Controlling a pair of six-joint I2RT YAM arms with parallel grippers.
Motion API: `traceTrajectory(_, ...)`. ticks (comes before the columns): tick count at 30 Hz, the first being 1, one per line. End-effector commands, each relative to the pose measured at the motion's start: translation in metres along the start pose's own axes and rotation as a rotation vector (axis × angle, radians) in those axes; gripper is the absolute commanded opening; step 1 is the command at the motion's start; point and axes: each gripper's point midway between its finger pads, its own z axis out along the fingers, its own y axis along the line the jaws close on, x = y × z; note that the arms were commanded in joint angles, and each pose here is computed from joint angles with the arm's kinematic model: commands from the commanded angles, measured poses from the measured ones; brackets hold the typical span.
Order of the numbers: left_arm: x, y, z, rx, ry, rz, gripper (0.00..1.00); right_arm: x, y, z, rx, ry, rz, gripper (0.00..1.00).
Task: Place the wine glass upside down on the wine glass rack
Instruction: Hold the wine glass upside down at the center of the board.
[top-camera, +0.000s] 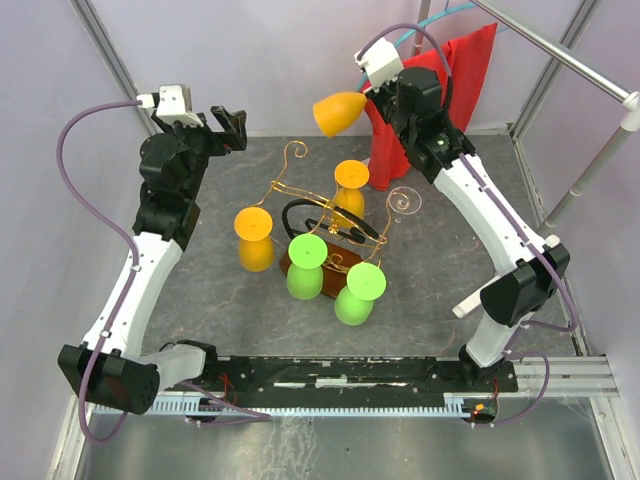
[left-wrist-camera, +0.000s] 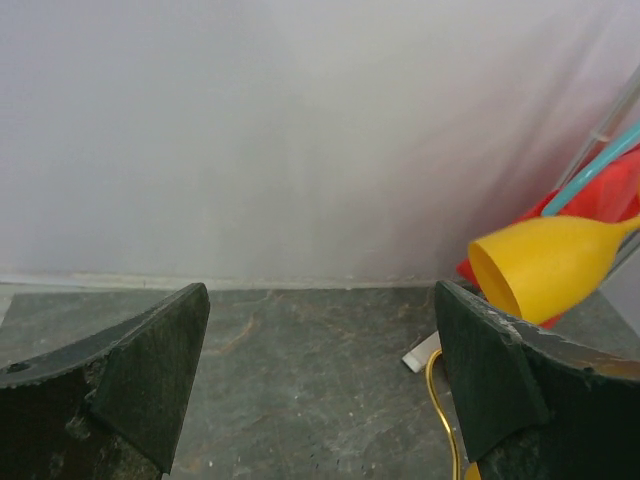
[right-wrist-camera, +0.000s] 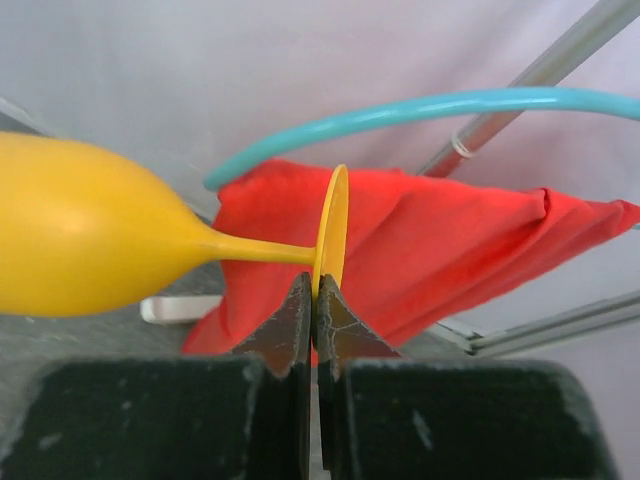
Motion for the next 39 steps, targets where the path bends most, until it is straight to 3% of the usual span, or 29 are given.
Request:
traceTrajectory(1,-0.015,0.016,0.000,-0.096,-0.022,0.044,0.99,-0.005,-0.010,-0.013,0.062,-0.015,-0.195,0.01)
traceTrajectory(6,-0.016,0.025,-0.001,-0.148,-0.003,0.055,0.99,0.000,0.011,-0.015,0.063,-0.027,-0.398,0.01)
traceTrajectory(17,-0.013,0.034,-0.012,-0.190,0.002,0.070,0.99,-0.023,0.072,-0.046,-0.077,-0.211,-0.642,0.01)
traceTrajectory(29,-0.008,0.046,-0.025,-0.253,-0.009,0.043,0.99,-0.037,0.129,-0.092,-0.323,-0.361,-0.736,0.01)
traceTrajectory(39,-0.008,0.049,-0.036,-0.271,-0.016,0.047,0.99,-0.037,0.174,-0.094,-0.384,-0.410,-0.811,0.01)
